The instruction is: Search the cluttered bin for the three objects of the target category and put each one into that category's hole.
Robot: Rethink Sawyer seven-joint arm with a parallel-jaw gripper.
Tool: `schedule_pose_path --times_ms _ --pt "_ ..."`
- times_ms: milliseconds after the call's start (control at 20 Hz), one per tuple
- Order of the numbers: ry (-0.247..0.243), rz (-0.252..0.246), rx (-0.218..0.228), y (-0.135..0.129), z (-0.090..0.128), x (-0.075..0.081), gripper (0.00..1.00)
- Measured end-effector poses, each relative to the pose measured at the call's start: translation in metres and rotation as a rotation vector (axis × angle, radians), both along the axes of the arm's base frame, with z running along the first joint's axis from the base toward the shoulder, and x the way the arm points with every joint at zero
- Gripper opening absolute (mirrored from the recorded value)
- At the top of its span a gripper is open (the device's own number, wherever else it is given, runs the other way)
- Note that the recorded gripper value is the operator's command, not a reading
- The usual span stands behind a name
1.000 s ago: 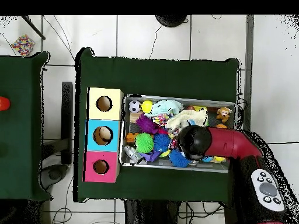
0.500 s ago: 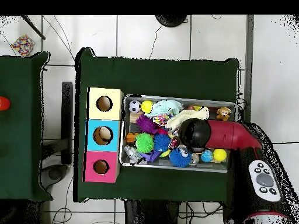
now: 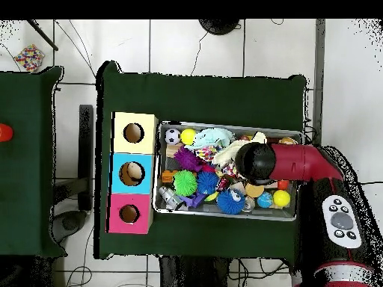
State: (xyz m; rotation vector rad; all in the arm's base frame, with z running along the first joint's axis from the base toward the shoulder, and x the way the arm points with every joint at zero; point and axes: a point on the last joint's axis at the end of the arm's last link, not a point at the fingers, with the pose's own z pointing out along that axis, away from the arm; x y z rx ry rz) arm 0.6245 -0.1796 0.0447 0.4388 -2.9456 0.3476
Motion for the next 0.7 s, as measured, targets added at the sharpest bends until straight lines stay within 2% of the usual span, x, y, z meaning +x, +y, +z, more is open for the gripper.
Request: schedule_pose_path --times_ms 400,700 --pt "-0.027 0.025 -0.048 -0.022 -0.006 0.018 1.0" --pt "-0.039 0.025 -0.061 -0.031 -0.012 0.026 1.0"
